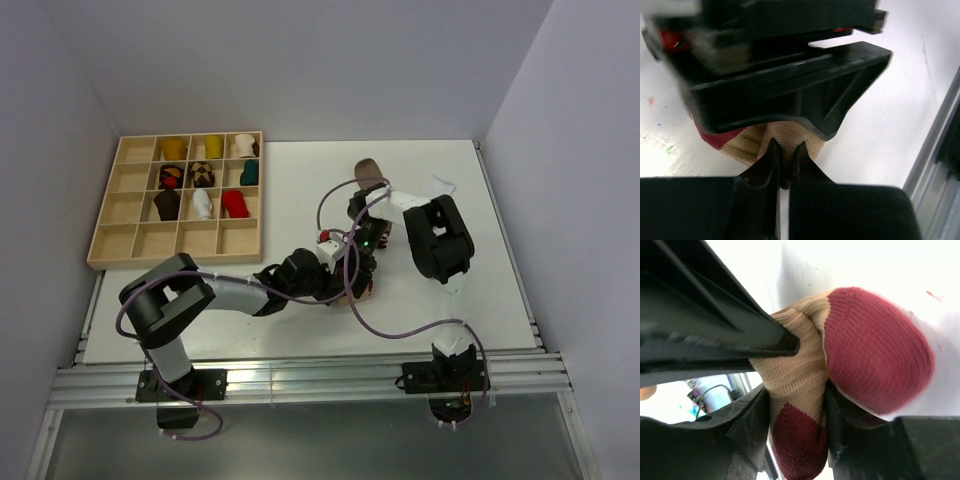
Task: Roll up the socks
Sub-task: Roll the sock at the center of the board.
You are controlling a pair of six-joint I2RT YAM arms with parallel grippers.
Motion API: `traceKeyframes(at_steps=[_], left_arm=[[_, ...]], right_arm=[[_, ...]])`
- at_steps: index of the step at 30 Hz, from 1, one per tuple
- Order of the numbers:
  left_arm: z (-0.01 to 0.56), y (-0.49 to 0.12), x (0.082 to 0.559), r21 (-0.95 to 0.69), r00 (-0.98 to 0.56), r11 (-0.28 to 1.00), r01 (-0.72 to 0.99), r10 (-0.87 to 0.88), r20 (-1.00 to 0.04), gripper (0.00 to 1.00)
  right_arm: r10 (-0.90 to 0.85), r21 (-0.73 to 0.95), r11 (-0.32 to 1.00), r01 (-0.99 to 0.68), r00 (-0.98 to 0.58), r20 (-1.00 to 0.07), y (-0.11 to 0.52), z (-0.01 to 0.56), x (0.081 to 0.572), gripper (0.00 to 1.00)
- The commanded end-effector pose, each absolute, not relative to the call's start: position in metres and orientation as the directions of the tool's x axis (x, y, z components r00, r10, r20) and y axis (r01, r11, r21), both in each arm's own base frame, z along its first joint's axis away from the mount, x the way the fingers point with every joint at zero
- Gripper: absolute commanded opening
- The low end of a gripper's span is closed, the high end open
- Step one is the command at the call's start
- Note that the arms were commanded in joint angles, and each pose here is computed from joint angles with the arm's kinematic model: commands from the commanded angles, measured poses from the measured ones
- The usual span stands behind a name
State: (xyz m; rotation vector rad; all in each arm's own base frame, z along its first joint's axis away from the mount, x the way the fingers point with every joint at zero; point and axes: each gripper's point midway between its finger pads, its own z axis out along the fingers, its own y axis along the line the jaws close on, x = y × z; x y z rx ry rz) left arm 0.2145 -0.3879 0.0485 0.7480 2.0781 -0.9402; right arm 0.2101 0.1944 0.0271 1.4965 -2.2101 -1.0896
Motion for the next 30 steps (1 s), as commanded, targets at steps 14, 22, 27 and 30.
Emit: traceKeyframes(at_steps=[14, 22, 27, 30], left_arm=[[0.009, -0.362, 0.216, -0.677, -0.887, 0.584, 0.448, 0.193, -0.420, 0.00], [-0.003, -0.358, 0.224, -0.771, -0.974, 0.595, 0.227, 0.134, -0.183, 0.00], [-0.018, -0.358, 0.220, -0.789, -0.990, 0.600, 0.132, 0.119, -0.076, 0.00], [-0.021, -0.359, 0.219, -0.796, -0.994, 0.599, 0.085, 0.107, -0.025, 0.00]], right_arm=[[-0.636, 0.235, 0.326, -0.916, -0.397, -0.662, 0.164, 0.092, 0.271, 0.61], [-0.644, -0.091, 0.303, -0.949, -0.133, -0.753, 0.154, 0.102, 0.256, 0.70], [-0.705, -0.224, 0.248, -0.943, -0.016, -0.709, 0.162, 0.085, 0.245, 0.72], [-0.733, -0.305, 0.202, -0.931, 0.063, -0.677, 0.172, 0.076, 0.237, 0.75]])
